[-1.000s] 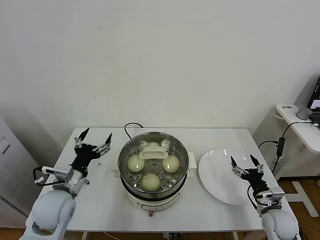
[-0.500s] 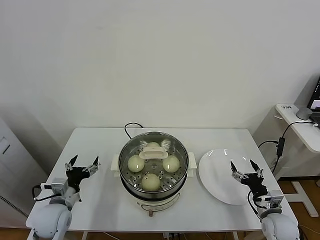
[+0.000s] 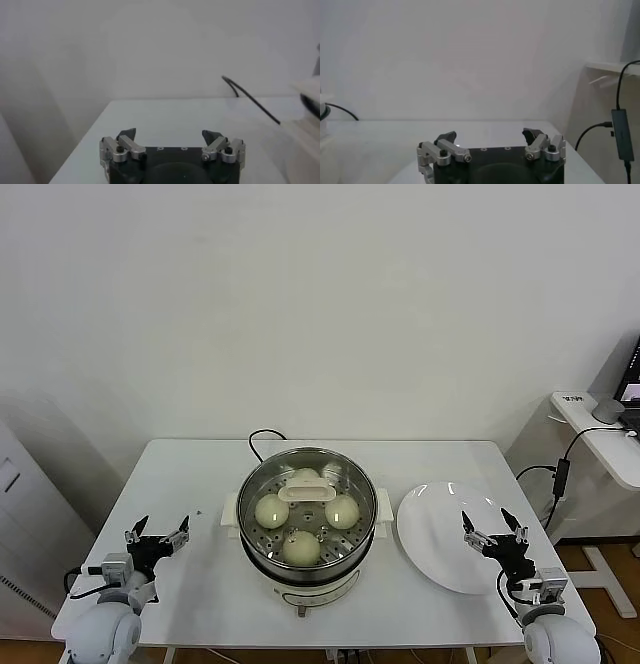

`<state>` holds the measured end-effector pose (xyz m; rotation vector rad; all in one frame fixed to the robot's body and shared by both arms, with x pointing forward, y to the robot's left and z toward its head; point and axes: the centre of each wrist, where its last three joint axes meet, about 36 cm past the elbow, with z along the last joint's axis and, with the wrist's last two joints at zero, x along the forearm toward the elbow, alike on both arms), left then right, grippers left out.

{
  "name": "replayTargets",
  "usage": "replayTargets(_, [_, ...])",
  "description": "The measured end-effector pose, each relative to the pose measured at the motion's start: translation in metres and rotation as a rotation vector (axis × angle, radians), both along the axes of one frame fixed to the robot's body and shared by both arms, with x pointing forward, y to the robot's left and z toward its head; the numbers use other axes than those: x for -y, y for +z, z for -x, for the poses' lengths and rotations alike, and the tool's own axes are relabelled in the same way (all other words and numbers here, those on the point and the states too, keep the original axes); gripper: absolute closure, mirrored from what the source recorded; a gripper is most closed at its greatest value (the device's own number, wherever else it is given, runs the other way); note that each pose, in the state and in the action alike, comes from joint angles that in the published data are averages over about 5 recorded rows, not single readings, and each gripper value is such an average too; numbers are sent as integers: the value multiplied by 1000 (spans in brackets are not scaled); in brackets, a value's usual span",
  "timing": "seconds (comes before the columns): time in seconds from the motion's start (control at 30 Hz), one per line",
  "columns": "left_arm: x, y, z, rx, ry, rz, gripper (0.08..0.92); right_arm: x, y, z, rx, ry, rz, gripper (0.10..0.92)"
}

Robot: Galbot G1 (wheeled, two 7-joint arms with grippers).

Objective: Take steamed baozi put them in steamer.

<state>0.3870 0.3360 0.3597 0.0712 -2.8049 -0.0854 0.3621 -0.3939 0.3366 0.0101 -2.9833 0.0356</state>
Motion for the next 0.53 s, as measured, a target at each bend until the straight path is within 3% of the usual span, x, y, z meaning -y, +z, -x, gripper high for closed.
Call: replayTargets(0.53, [-1, 0, 1, -2, 10, 13, 177, -1, -4, 2, -21, -8, -6, 200])
